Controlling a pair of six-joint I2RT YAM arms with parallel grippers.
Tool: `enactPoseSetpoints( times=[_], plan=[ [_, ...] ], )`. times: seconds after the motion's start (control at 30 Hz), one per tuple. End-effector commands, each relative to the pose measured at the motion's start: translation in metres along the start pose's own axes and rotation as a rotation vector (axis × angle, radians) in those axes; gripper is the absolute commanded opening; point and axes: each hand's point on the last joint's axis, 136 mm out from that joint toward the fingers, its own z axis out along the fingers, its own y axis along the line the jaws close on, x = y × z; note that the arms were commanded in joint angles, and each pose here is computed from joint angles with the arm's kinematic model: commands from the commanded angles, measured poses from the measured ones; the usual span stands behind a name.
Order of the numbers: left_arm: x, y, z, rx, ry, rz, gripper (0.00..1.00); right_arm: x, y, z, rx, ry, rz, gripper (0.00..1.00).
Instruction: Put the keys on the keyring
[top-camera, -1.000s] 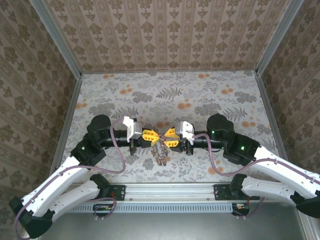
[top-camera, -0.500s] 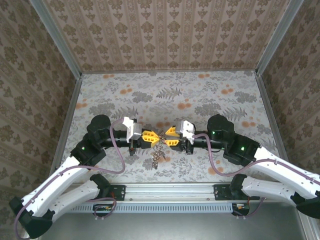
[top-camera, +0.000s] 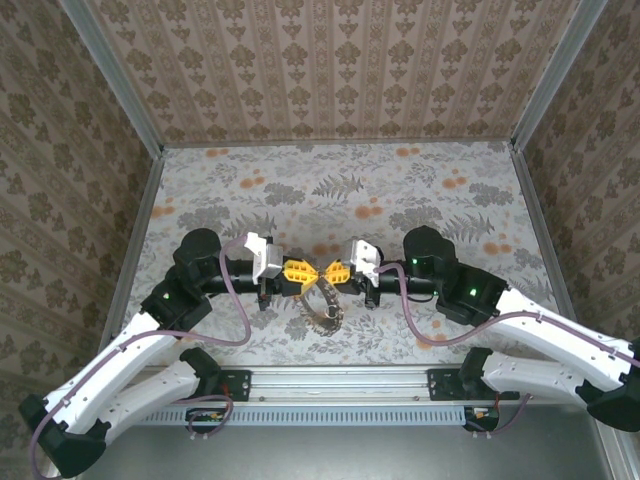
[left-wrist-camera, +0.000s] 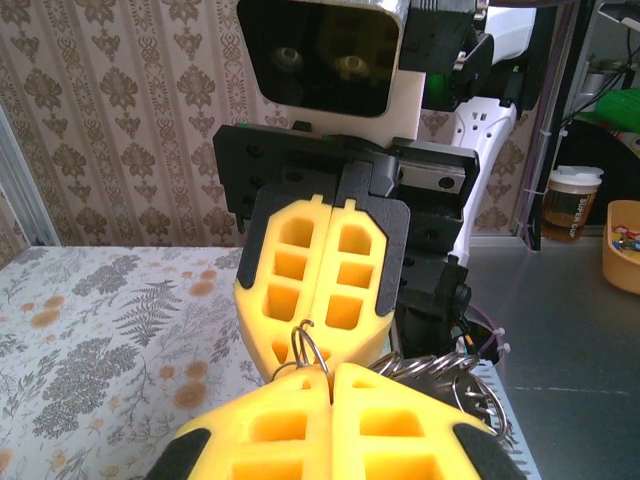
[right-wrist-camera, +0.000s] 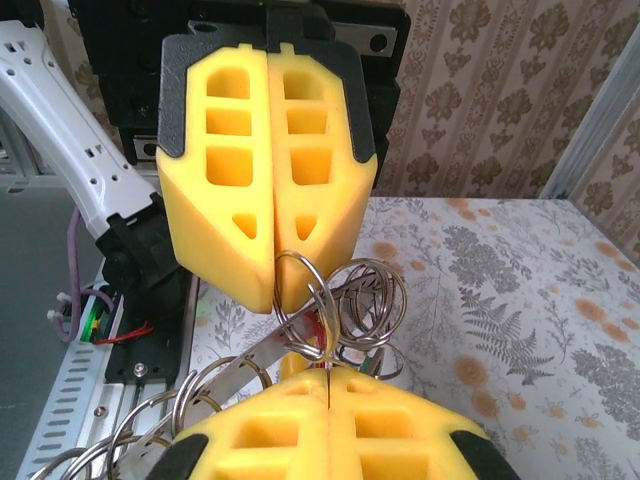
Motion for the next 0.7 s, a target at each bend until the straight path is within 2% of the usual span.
enactPoseSetpoints(
  times=[0.0,0.27,0.47,0.53,0.67],
  plan=[
    [-0.019,-0.009,-0.004,0.036,-0.064,0.053,0.00,-0.003,0.002,0.002,-0.026,-0.001,0.005,0.00],
    [-0.020,-0.008,-0.008,0.020,-0.067,0.057,0.00,0.002,0.003,0.002,-0.025,0.007,0.027,0.01],
    [-0.013,-0.001,-0.008,-0.008,-0.060,0.047,0.00,-0.024,-0.003,-0.029,0.065,-0.077,-0.026,0.38],
    [-0.013,-0.001,-0.008,-0.005,-0.062,0.045,0.00,-0.027,-0.004,-0.032,0.074,-0.090,-0.031,0.43],
    [-0.016,-0.002,-0.008,0.008,-0.064,0.043,0.00,-0.025,-0.004,-0.023,0.049,-0.082,-0.025,0.43]
  ],
)
